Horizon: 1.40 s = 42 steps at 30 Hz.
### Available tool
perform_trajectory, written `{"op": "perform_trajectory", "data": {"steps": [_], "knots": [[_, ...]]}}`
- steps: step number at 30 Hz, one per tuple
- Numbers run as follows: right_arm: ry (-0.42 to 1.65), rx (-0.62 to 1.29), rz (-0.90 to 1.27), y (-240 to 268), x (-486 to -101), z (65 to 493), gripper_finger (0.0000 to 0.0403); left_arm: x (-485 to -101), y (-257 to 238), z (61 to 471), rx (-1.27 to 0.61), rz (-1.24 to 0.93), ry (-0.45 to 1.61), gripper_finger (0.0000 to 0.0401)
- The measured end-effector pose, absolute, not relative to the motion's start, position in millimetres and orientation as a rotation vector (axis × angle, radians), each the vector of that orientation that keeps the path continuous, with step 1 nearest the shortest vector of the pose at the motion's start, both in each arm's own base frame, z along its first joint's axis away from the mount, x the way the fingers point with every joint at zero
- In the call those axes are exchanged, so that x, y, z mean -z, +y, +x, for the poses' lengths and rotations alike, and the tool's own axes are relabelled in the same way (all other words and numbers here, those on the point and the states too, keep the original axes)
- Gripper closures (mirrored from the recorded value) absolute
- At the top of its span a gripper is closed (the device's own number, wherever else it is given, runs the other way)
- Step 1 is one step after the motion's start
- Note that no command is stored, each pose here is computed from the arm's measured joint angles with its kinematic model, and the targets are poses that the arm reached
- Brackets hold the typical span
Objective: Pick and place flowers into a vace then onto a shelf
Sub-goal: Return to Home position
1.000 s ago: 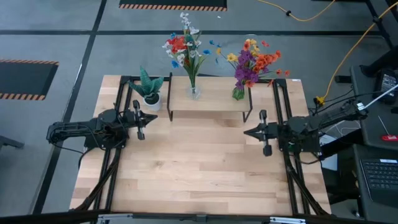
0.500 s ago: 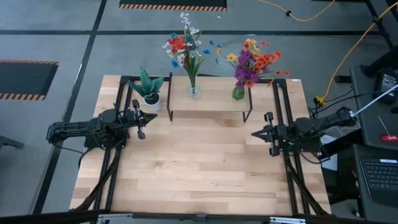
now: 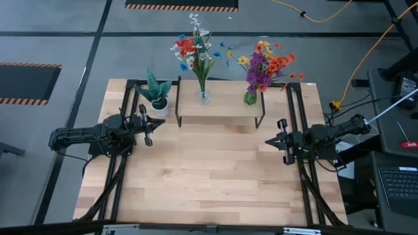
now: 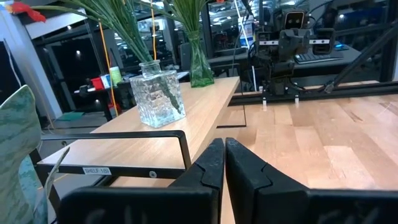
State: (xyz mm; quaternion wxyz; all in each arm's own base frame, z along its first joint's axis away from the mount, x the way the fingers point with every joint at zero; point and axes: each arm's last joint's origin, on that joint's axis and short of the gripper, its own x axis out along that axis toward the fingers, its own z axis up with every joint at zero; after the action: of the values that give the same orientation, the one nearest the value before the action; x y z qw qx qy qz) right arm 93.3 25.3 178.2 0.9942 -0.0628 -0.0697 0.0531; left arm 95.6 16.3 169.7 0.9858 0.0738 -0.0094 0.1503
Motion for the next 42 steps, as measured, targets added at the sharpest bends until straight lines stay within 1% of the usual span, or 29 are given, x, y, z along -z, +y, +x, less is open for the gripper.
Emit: {"op": "perform_trajectory", "data": {"steps": [7, 15, 35, 42], "knots": [[-0.128, -0.105, -0.129, 25.3, -177.1, 93.4, 0.04, -169.7, 16.3, 95.6, -0.302, 0.149, -0.019, 0.0395], [-0.132, -0.035, -0.096, 23.2, -178.1, 93.4, 0.04, -169.7, 16.3, 95.6, -0.3, 0.149, -0.019, 0.0391], [-0.13, -0.034, -0.099, 23.2, -178.1, 93.4, 0.04, -169.7, 16.2, 95.7, -0.299, 0.149, -0.019, 0.0393], [-0.128, -0.037, -0.045, 23.2, -177.9, 93.5, 0.04, -169.7, 16.3, 95.7, -0.299, 0.149, -0.019, 0.0392]]}}
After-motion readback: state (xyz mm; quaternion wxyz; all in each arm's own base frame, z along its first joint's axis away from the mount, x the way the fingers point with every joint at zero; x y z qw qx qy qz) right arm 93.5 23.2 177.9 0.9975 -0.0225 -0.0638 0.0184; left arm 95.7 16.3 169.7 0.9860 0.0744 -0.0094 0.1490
